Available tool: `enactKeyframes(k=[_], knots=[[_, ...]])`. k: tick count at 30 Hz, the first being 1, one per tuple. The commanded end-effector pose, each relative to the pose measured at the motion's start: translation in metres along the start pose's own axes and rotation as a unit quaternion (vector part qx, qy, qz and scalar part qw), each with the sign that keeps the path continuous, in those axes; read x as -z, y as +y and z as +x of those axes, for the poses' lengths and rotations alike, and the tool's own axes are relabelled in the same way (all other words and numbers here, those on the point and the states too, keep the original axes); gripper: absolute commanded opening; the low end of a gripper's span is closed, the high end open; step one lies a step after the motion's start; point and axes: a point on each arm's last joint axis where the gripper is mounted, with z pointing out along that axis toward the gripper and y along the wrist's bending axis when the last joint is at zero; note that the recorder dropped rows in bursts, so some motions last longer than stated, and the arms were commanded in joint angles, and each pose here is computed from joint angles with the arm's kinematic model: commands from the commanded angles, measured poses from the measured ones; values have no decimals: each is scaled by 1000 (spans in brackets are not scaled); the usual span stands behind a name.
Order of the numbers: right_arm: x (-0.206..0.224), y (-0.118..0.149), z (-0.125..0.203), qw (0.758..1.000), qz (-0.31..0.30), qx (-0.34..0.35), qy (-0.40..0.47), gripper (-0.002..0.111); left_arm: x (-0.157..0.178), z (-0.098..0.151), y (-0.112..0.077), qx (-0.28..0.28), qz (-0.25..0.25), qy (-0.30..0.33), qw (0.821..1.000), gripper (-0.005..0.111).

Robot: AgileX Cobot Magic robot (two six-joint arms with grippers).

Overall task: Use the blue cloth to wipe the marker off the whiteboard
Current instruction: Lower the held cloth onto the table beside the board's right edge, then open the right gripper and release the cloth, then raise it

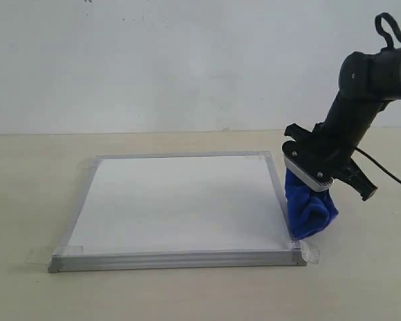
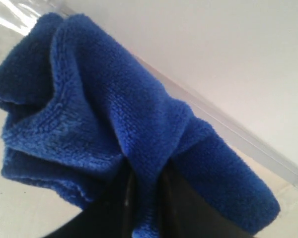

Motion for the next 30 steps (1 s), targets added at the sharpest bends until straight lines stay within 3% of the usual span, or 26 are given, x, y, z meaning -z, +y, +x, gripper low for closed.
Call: enactKeyframes(k=[1,5,8,17,22,25,28,30], knots=[[3,-1,2,1000,7,-14,-1,7,0,1,-1,2,5,-2,1000,4],[3,-1,3,1000,10,-24,1,33,0,1,-1,2,5,-2,1000,4],[3,-2,3,1000,15,-27,5,46,0,1,-1,2,5,-2,1000,4],[10,-2,11,998,14,-34,52,48,0,1,-1,2,5,-2,1000,4],[26,-3,9,996,30,-55,58,61,0,1,-1,2,5,-2,1000,4],[37,-3,11,993,36,-84,74,56,0,1,-1,2,5,-2,1000,4],[47,0,14,986,35,-127,102,37,0,1,-1,2,5,-2,1000,4],[49,3,19,978,33,-168,121,18,0,1,-1,2,5,-2,1000,4]])
